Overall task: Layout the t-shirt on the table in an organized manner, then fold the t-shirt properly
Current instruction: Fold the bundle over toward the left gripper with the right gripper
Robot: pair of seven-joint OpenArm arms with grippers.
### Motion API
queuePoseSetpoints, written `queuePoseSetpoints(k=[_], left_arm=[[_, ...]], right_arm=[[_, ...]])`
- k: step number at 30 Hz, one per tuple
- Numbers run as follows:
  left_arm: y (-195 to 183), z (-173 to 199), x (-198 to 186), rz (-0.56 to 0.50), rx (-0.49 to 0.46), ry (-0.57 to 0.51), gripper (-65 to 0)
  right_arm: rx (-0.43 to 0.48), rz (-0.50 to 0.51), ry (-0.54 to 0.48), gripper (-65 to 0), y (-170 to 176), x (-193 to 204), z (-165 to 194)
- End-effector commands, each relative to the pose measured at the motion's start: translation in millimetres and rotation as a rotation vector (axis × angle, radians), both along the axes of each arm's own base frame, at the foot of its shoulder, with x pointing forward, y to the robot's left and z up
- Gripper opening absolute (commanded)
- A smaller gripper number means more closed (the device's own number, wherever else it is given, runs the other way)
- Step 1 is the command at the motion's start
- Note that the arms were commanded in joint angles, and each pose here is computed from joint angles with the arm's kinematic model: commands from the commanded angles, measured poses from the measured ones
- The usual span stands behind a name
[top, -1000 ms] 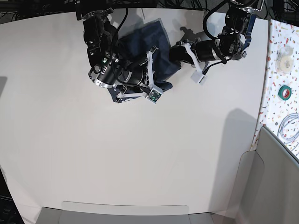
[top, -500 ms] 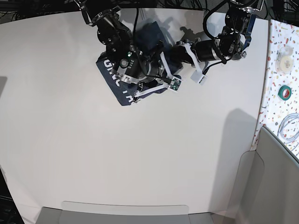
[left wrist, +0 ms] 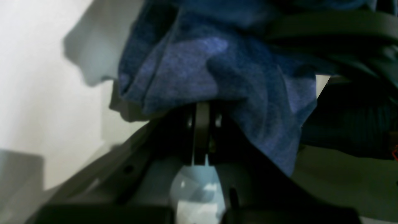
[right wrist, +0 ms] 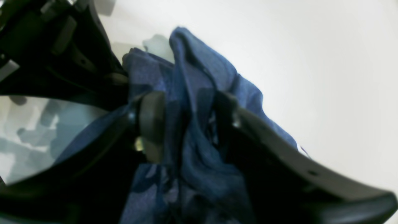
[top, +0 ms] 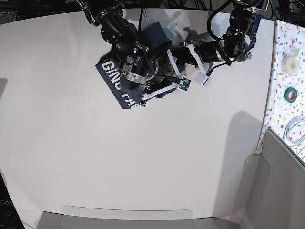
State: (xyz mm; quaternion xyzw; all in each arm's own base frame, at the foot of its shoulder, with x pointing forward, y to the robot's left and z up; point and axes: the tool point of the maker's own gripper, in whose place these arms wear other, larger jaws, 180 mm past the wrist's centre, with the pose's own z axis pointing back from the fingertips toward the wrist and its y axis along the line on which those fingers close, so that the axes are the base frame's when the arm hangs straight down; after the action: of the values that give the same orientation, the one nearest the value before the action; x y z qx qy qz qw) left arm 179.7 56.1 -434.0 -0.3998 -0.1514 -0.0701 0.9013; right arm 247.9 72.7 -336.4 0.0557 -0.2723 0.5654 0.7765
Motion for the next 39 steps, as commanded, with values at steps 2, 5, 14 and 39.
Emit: queuePoseSetpoints(k=[2, 5, 14, 39], left_arm=[[8.8, -13.9, -7.8, 0.005, 0.055, 0.05, -65.0], [8.8, -13.9, -7.8, 0.005, 0.055, 0.05, -65.0], [9.4, -13.9, -7.9, 0.005, 0.056, 0.05, -65.0], [8.4, -13.8, -7.1, 0.007, 0.054, 0.049, -65.0]], right_arm=[[0.052, 0.003, -0.052, -33.2, 7.6, 8.3, 20.0], [0.078, 0.001, -0.085, -30.7, 9.1, 10.0, 32.6], [0.195, -0.045, -0.179, -30.6, 14.0, 24.3, 74.4], [0.143, -0.625, -0.1, -65.0, -154.7, 62.3, 37.1]])
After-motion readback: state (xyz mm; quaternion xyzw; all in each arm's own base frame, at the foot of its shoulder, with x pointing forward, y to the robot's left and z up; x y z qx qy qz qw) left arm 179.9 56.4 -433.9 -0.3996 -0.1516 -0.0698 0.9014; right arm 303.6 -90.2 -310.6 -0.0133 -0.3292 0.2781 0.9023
